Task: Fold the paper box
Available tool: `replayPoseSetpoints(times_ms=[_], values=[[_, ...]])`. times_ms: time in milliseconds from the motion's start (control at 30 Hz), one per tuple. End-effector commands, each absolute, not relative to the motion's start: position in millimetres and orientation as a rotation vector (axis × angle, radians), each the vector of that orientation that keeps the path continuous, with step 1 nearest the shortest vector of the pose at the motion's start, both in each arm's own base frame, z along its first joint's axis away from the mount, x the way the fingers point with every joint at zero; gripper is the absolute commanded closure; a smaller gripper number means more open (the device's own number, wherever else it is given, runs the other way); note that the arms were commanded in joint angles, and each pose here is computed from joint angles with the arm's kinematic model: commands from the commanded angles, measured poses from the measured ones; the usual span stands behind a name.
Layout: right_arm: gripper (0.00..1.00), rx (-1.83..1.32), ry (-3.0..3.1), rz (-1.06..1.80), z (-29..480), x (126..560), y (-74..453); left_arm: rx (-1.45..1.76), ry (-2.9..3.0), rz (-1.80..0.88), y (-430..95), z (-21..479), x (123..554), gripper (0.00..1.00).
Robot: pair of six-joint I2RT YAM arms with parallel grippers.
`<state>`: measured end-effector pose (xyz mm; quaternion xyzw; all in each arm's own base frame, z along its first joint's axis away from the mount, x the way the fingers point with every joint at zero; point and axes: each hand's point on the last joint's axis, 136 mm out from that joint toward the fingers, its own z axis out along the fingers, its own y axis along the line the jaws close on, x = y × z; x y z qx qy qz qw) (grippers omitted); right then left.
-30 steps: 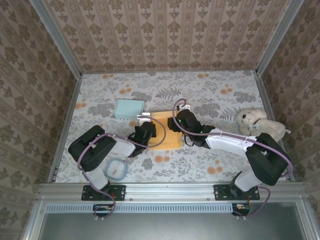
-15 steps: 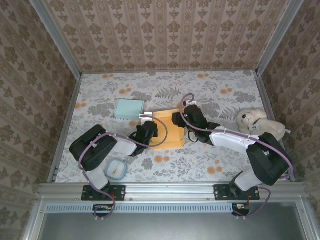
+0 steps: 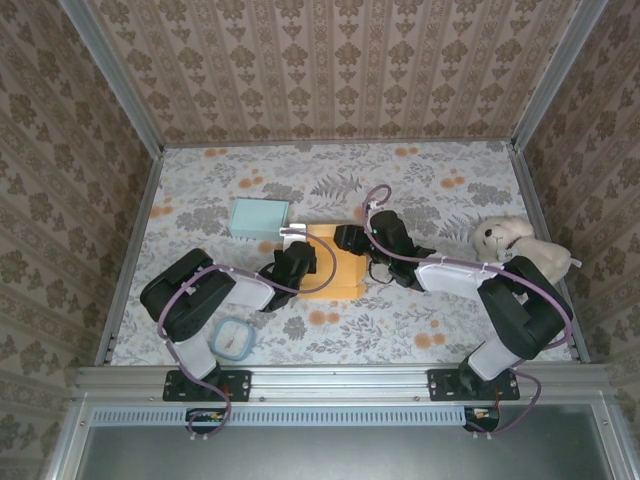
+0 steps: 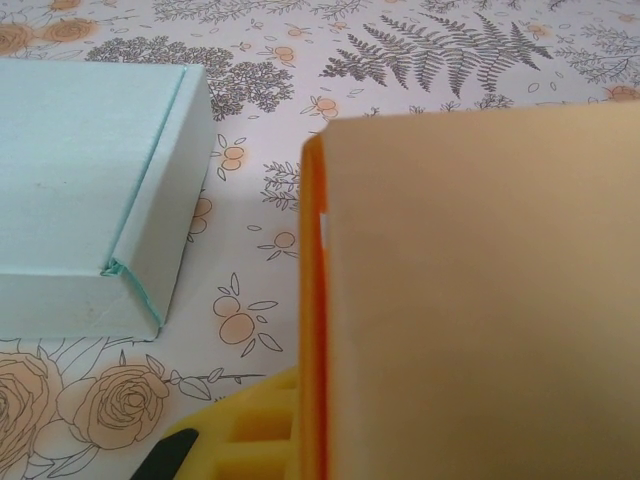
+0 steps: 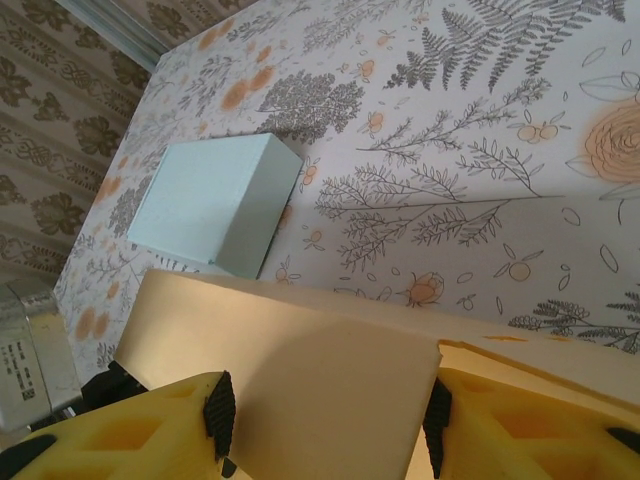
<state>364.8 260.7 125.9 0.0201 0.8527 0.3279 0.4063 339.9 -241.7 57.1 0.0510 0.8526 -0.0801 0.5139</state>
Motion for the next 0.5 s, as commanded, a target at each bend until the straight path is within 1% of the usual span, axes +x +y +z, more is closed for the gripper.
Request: replayPoseSetpoints(times_ms=[0, 267, 467], values=[[0.46, 0.060, 2.126, 0.845, 126.9, 361.4, 257.4, 0.154, 2.074, -0.179, -247.6, 52.6, 337.5, 1.00], [0.43, 0.059, 2.159, 0.657, 99.5, 355.8, 217.0, 0.159, 2.090, -0.177, -248.9, 51.4, 339.0, 1.00], [0.41, -0.057, 2.153, 0.645, 93.7, 345.0, 217.3, 0.162, 2.126, -0.153, -250.1, 47.8, 343.0, 1.00]])
